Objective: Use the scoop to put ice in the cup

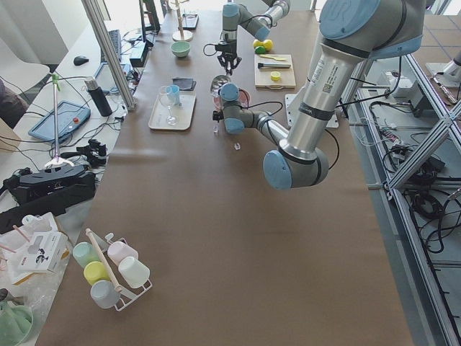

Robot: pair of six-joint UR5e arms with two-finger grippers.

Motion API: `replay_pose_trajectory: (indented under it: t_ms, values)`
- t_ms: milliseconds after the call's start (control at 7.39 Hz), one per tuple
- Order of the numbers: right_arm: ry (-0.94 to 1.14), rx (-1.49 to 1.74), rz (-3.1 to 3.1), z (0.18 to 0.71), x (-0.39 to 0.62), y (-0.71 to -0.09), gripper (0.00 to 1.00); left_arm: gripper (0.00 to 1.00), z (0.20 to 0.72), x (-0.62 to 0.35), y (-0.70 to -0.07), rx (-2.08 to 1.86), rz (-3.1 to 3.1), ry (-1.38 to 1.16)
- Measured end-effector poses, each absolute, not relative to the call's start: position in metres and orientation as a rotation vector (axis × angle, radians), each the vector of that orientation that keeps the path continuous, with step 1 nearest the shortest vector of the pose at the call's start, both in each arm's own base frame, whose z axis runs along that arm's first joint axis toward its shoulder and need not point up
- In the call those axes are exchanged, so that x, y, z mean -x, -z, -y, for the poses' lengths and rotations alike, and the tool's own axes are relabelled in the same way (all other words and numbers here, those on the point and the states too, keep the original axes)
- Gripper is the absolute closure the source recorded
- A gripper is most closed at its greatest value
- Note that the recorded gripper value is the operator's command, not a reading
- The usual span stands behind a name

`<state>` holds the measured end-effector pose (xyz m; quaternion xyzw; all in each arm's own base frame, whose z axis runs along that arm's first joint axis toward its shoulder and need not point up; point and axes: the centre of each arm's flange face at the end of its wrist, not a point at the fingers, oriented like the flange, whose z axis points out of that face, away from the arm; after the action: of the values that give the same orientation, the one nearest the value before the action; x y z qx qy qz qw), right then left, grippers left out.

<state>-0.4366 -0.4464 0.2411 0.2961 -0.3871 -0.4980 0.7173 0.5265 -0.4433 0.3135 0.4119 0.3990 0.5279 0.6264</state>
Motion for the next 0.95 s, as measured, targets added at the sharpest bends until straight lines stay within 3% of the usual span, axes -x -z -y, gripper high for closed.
replay_pose_trajectory:
  t_ms: [947]
  values:
    - [0.813,-0.459,0.761,0.522,0.321,-0.272,1.0,0.01,0.436,-0.49,-0.327,-0.913,-0.952,-1.229]
